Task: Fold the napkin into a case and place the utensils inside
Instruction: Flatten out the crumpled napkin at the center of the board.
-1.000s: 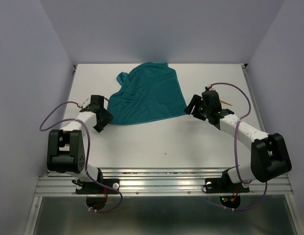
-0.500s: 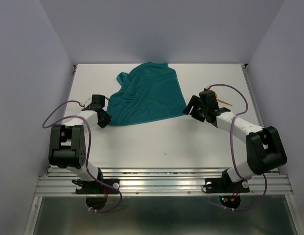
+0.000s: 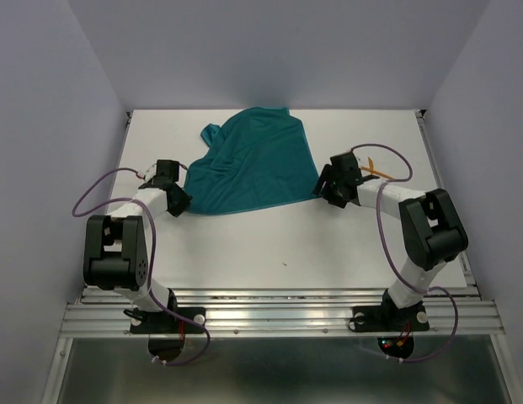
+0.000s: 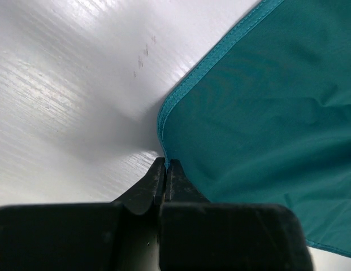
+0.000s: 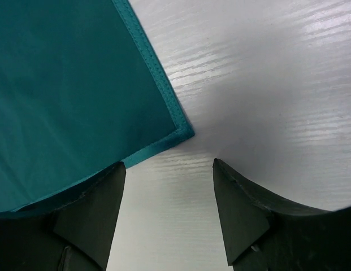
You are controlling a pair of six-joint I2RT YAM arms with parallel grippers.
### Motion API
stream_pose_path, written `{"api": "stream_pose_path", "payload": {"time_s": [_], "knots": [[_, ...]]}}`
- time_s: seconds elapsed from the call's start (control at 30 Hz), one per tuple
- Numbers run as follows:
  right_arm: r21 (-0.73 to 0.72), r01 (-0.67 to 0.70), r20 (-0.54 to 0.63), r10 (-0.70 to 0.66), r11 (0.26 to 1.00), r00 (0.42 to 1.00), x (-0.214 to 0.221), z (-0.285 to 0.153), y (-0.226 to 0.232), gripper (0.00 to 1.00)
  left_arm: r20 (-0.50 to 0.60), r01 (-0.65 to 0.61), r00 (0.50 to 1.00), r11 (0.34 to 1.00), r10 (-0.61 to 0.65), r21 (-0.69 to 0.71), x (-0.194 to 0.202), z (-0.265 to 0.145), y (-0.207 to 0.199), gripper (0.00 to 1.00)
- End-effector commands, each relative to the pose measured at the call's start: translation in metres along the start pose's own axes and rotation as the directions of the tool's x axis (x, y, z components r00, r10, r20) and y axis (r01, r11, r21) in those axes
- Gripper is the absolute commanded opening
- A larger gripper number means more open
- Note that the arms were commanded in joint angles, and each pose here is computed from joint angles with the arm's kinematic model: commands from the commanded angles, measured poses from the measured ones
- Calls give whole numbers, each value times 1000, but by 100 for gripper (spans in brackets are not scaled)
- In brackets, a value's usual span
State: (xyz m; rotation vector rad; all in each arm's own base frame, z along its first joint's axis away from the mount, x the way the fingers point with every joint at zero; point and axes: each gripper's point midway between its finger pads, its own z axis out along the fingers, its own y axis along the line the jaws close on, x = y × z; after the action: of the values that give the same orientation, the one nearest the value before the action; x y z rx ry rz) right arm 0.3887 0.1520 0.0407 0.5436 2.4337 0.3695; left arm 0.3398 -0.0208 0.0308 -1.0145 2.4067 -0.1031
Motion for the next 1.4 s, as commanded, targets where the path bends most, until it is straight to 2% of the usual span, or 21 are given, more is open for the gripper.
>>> {"api": "stream_pose_path", "payload": {"time_s": [0.0,0.3,0.4,0.7,0.9,1.0,1.1,1.23,1.37], "knots": [[26,40,38,-41,999,998,-17,8,1,68,67,-19,998,996,14,82,-25,-19,-21,0],[70,103,30,-105,992,994,-12,29,1,64,77,-45,996,991,35,130,-25,-22,-27,0],[68,110,16,-112,992,994,-8,33,5,59,75,-53,996,989,43,135,-24,-23,-27,0],[57,117,15,-118,992,993,-3,35,12,41,99,-117,990,971,98,211,-27,-36,-38,0],[69,102,32,-104,992,994,-6,32,10,23,102,-130,989,970,111,205,-28,-41,-36,0],[70,92,48,-96,993,994,-9,27,10,15,105,-135,988,968,115,211,-29,-43,-38,0],[52,83,69,-87,995,994,-16,17,15,1,119,-154,984,964,131,218,-32,-47,-40,0],[5,85,144,-85,996,986,-44,-10,35,1,160,-196,975,941,156,276,-43,-67,-54,0],[-62,116,280,-94,991,955,-92,-57,66,1,305,-247,942,905,141,345,-85,-125,-80,0]]}}
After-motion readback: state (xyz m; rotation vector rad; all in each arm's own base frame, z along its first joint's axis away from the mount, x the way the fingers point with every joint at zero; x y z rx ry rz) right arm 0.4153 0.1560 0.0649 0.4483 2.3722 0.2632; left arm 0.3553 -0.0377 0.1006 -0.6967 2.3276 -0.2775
